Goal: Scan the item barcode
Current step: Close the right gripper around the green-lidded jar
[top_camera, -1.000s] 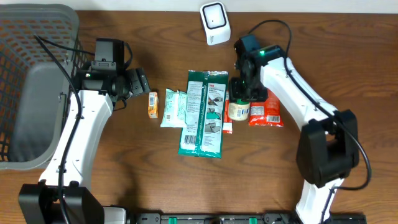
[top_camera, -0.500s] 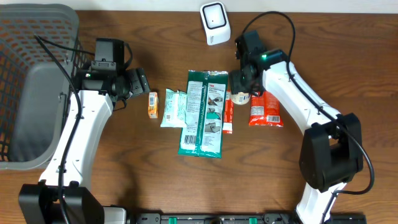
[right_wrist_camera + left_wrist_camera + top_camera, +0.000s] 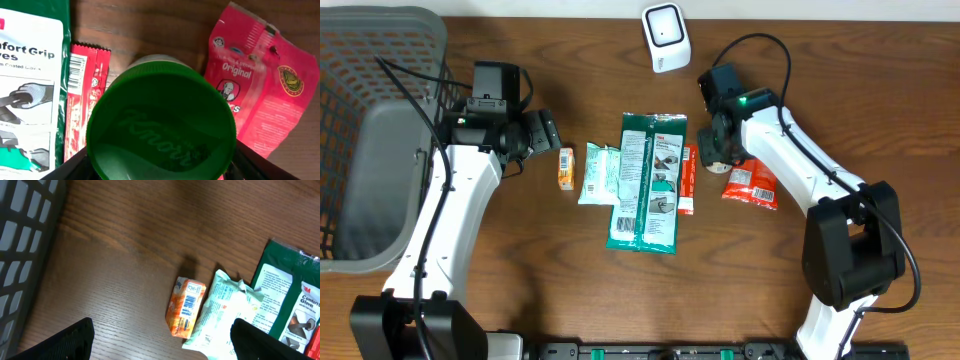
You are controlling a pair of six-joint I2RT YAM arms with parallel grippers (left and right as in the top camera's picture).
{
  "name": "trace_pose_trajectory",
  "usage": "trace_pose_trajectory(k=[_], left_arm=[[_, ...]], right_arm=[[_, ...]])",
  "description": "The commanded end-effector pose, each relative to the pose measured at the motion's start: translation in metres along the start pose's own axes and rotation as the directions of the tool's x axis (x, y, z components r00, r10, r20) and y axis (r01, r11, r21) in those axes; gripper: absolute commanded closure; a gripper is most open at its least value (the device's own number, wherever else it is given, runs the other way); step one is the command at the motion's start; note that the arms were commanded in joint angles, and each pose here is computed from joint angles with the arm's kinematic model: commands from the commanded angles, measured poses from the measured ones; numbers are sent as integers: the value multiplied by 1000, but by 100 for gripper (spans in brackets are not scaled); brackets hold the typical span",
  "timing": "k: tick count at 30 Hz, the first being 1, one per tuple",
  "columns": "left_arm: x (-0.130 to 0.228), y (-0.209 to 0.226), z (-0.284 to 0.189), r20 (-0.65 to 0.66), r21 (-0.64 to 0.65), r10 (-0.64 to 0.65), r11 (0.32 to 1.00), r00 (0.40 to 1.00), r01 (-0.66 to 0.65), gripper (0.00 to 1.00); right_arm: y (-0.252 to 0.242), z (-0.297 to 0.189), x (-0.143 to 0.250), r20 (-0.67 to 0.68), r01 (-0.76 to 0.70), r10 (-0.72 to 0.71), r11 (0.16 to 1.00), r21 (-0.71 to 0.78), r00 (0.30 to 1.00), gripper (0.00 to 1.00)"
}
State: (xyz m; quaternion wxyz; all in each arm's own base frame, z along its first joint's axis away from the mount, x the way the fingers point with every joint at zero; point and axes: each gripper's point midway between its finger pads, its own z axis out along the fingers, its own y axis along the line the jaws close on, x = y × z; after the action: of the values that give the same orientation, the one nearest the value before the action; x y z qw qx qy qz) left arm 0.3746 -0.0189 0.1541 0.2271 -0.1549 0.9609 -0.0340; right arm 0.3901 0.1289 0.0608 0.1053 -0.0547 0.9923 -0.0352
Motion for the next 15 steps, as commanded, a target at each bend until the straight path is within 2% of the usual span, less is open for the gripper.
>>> trace_pose_trajectory(k=[1,4,7,12,15], left_arm=[[-7,0,-5,21,1,-5,1000,1000,5,12],[-7,0,-5,21,1,-5,1000,1000,5,12],[-7,0,-5,21,1,-5,1000,1000,5,12],[-7,0,-5,21,1,-5,1000,1000,5,12],[-7,0,-5,21,1,-5,1000,1000,5,12]], right_arm=[[1,-2,5,-9,7,-7,1000,-13,1000,48],[-1,-8,-1,16,20,-20,1000,-13,1000,26],[-4,-24,-11,46,57,-56,998,-17,997,20],[-6,-67,-25,68,52,-50,998,-24,996,6],[-8,-95,-32,80,16,-13,999,-34,997,2]])
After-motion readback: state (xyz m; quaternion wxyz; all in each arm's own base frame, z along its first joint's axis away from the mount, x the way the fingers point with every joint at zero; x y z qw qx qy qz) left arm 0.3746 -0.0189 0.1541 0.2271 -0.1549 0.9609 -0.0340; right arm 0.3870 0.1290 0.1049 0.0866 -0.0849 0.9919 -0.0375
